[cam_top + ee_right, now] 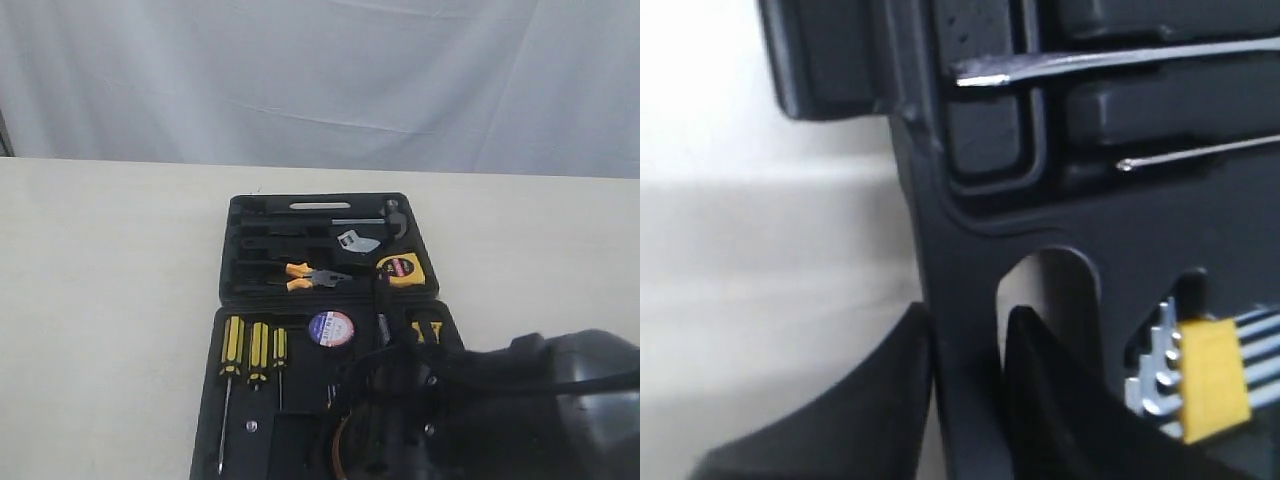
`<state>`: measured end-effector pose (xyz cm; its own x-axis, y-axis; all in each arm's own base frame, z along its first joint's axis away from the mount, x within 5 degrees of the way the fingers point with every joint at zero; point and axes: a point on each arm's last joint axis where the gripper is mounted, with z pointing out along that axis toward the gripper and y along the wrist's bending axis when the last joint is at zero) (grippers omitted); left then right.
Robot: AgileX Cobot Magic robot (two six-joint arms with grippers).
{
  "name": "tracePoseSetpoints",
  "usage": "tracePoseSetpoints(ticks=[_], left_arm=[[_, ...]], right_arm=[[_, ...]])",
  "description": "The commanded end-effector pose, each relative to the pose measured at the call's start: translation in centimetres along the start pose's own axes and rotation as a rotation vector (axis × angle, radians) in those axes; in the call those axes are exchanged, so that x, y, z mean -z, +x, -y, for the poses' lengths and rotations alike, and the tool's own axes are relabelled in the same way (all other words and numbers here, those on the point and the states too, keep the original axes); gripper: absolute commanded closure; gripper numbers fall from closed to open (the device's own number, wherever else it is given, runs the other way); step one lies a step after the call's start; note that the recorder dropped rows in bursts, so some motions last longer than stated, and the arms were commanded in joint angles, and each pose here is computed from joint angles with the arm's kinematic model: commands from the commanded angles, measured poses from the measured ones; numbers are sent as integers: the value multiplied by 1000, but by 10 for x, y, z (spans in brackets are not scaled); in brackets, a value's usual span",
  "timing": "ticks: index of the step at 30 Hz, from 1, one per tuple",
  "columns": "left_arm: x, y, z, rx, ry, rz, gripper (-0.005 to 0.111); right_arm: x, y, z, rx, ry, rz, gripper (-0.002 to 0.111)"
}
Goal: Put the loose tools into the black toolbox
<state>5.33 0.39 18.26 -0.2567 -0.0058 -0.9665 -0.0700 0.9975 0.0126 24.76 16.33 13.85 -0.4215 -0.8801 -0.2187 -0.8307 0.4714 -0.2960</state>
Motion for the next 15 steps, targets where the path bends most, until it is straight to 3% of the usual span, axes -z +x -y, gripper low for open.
tracePoseSetpoints(ticks=[1, 10, 15], left_arm=[[0, 0, 0, 5, 5, 4, 107], [0, 0, 0, 5, 5, 4, 107], [0, 0, 0, 5, 5, 4, 107]], right_arm=[[44, -4, 20, -99, 67, -28, 109], [151, -13, 54, -119, 199, 23, 109], [186, -11, 64, -115, 244, 11, 109]])
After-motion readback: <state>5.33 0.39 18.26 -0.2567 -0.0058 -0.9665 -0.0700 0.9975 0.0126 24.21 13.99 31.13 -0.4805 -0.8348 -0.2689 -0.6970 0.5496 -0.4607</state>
